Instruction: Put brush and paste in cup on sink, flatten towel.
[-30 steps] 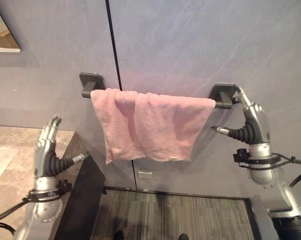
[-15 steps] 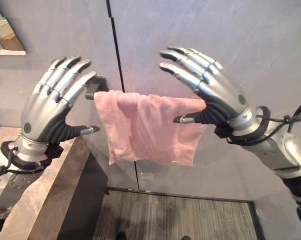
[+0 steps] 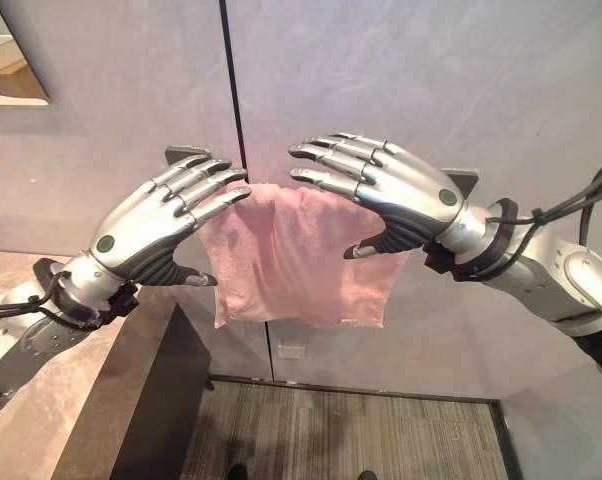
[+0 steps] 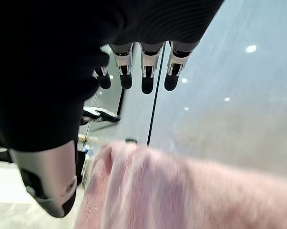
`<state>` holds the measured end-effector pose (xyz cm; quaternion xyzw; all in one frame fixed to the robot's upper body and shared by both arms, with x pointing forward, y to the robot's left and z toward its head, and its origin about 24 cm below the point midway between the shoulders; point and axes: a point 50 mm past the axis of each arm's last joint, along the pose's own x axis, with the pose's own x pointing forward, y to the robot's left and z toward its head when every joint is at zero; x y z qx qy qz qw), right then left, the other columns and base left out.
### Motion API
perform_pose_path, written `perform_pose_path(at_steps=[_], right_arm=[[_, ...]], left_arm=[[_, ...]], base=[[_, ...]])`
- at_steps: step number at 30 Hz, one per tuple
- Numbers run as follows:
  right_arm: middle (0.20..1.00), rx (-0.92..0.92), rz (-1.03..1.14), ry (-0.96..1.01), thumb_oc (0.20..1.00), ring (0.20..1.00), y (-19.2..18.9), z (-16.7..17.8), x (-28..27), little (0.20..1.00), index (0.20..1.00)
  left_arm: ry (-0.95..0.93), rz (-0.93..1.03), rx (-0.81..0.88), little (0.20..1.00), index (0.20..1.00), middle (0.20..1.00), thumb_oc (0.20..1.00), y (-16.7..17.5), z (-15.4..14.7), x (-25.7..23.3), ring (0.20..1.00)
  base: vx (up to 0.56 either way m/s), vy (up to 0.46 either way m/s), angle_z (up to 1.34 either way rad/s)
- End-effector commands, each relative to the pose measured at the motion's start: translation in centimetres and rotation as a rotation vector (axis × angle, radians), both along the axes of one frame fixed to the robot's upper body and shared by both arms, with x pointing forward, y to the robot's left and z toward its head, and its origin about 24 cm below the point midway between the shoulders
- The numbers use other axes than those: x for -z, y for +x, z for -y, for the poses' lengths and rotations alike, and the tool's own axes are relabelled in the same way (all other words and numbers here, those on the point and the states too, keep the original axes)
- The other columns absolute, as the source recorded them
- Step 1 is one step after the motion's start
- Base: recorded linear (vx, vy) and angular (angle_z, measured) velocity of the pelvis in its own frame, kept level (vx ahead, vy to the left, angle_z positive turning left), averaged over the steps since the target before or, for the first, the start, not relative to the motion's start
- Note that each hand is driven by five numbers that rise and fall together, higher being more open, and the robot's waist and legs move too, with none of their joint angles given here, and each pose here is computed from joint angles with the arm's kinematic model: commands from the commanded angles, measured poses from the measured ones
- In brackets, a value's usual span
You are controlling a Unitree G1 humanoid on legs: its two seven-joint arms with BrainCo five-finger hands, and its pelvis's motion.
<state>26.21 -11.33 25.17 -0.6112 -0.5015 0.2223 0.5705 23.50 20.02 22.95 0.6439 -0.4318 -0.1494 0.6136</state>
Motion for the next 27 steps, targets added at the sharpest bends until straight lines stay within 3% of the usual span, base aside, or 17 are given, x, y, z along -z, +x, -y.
perform_pose_path(at_steps=[1,17,27], right_arm=[[1.000,-0.001,0.032,0.001,1.000,1.000,0.7,-0.7,-1.9,1.000,1.000],[1.000,0.115,-0.070,0.015,1.000,1.000,3.4,-0.7,0.6,1.000,1.000],[1.000,0.164,-0.121,-0.054,1.000,1.000,4.6,-0.8,2.0,1.000,1.000]], left_arm=[[0.016,0.047,0.011,1.000,1.000,1.000,1.000,0.5,0.1,-2.4,1.000],[-0.070,-0.013,-0.069,1.000,1.000,1.000,1.000,3.0,-0.4,-1.3,1.000],[0.013,-0.033,-0.164,1.000,1.000,1.000,1.000,4.1,-1.5,-0.7,1.000]], base=[[0.02,0.014,-0.05],[0.01,0.009,-0.08],[0.00,-0.001,-0.01]])
